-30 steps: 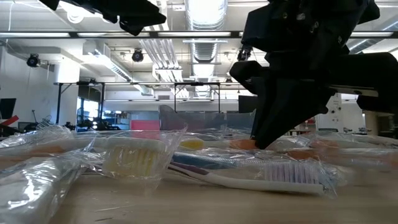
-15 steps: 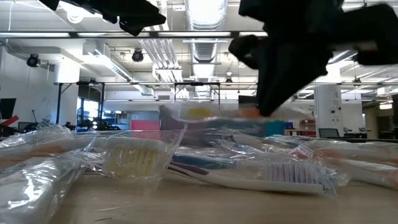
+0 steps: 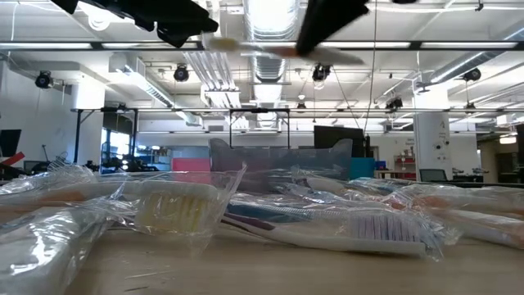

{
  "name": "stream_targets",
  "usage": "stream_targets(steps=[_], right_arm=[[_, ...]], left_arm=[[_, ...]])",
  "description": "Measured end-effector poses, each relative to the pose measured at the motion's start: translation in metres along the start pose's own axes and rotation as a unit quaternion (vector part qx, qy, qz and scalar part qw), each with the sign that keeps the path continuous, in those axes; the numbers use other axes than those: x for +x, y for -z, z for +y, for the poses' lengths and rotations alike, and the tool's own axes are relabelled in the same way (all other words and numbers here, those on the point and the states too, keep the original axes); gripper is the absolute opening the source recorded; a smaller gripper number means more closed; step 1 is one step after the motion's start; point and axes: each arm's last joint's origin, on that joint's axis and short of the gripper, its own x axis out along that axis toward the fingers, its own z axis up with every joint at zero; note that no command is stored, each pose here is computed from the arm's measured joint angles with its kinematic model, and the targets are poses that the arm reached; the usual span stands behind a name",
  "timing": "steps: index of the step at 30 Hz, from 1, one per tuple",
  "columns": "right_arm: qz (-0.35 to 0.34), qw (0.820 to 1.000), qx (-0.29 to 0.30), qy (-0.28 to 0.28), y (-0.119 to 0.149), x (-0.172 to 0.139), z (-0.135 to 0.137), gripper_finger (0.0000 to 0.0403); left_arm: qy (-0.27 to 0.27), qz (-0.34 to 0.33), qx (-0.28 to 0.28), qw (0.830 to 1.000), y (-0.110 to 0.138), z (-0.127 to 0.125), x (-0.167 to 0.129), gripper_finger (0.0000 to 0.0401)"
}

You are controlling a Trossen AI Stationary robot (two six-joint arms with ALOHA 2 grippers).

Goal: Pick & Place Toothbrushes
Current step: Put the orange toothbrush into the blue bin

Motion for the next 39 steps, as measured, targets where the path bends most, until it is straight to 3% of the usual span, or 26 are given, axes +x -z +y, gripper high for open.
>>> stream_targets(steps=[4,8,13,17,22,32,39], right_arm=[[-0.006,0.992,0.004,0.126,-0.01,-0.018,-0.019,0.0017],[-0.02,0.967,0.022,0.255,-0.022,-0.037,-0.041,0.0017],[-0.028,0.939,0.069,0.337,-0.035,-0.06,-0.079,0.0011],[-0.043,0.922,0.142,0.357,-0.04,-0.075,-0.119,0.0013],[-0.074,0.888,0.26,0.373,-0.037,-0.092,-0.171,0.0011],[-0.152,0.854,0.414,0.277,-0.012,-0.111,-0.257,0.0012],[-0.109,0.826,0.485,0.266,0.018,-0.097,-0.286,0.0012]], left_arm=[[0.0,0.0,0.0,1.0,0.0,0.0,0.0,0.0163],[0.0,0.0,0.0,1.0,0.0,0.0,0.0,0.0163],[0.0,0.0,0.0,1.0,0.0,0.0,0.0,0.0163],[0.0,0.0,0.0,1.0,0.0,0.0,0.0,0.0163],[0.0,0.0,0.0,1.0,0.0,0.0,0.0,0.0163],[0.0,0.0,0.0,1.0,0.0,0.0,0.0,0.0163],[0.0,0.0,0.0,1.0,0.0,0.0,0.0,0.0163]])
